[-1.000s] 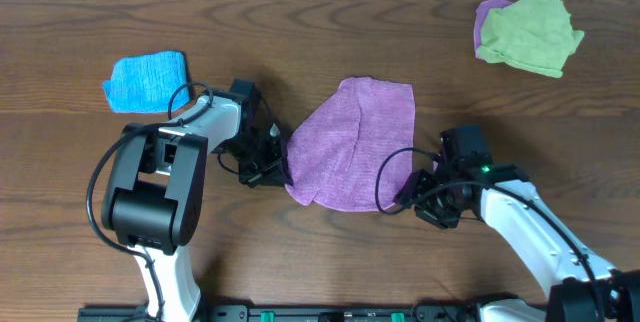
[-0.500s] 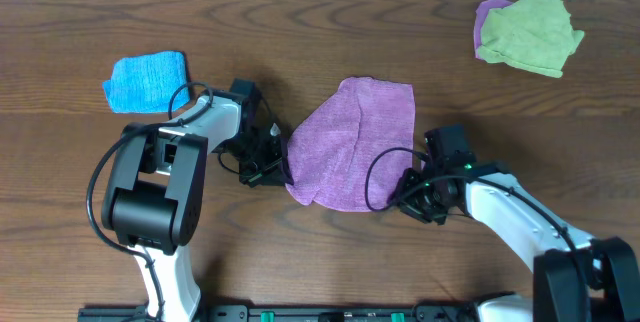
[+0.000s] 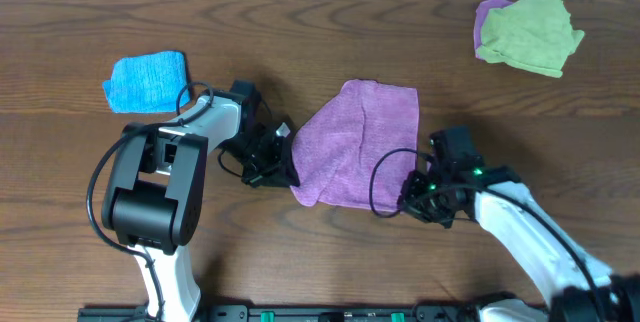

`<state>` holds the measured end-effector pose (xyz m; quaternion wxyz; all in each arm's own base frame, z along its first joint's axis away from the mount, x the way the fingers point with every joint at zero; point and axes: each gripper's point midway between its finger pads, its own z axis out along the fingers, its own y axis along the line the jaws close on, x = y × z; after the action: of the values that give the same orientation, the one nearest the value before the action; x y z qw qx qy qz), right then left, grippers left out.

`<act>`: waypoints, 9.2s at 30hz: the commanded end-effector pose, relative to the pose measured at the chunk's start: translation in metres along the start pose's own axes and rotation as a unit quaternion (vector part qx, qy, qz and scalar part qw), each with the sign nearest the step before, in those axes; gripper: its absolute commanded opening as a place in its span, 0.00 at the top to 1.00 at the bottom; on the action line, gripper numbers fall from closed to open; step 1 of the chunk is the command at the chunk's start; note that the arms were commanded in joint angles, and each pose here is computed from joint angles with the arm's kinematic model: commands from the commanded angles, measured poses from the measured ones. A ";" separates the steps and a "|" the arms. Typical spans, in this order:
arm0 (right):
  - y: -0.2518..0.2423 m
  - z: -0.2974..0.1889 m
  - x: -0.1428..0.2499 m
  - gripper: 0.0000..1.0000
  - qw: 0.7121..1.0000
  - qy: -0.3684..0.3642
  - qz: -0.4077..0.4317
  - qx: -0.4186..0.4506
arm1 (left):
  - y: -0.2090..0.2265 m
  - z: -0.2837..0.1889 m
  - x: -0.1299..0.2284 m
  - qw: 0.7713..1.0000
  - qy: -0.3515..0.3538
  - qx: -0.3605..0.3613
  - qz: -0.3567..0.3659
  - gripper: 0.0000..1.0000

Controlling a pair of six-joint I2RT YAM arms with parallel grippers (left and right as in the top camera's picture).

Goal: Fold the cloth
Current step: 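Lift the purple cloth with both grippers and stretch it apart, then raise both grippers forward, holding the purple cloth spread flat, then lay the purple cloth flat and open both grippers, pulling back, then move both grippers to the purple cloth's near corners and grasp them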

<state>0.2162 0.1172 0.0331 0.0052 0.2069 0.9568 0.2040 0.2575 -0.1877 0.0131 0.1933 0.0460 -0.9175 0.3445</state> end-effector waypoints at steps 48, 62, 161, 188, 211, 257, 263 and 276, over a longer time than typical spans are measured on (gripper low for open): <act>0.027 -0.202 0.064 0.99 0.980 -0.157 -0.096 -0.070 | -0.085 -0.130 0.144 0.983 -0.170 0.027 0.060 0.94; 0.048 -0.189 0.022 0.99 0.979 -0.167 -0.099 -0.055 | -0.092 -0.136 0.118 0.975 -0.211 0.031 0.057 0.94; 0.132 -0.068 -0.259 0.27 0.881 -0.430 -0.199 0.003 | -0.067 -0.165 -0.192 0.817 -0.560 -0.066 0.119 0.05; 0.024 -0.108 -0.110 0.01 0.983 -0.167 -0.041 -0.061 | -0.026 -0.137 -0.008 0.957 -0.288 -0.030 -0.022 0.05; 0.020 -0.024 -0.113 0.01 0.975 -0.129 -0.015 -0.180 | -0.002 -0.078 -0.049 0.946 -0.316 0.070 -0.008 0.05; 0.033 0.020 -0.099 0.15 0.985 -0.100 -0.008 -0.139 | -0.001 -0.023 -0.086 0.946 -0.320 0.046 -0.002 0.43; 0.031 0.021 -0.101 0.30 0.986 -0.105 -0.006 -0.133 | 0.000 -0.022 -0.086 0.947 -0.318 0.045 -0.003 0.61; 0.029 0.021 -0.103 0.99 0.986 -0.110 -0.005 -0.126 | -0.003 -0.019 -0.082 0.950 -0.306 0.054 -0.001 0.94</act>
<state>0.3259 0.1076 0.0212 0.1409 0.2223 0.9159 0.3032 0.3464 -0.1806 0.0042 -0.1112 0.1641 -0.9097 0.3648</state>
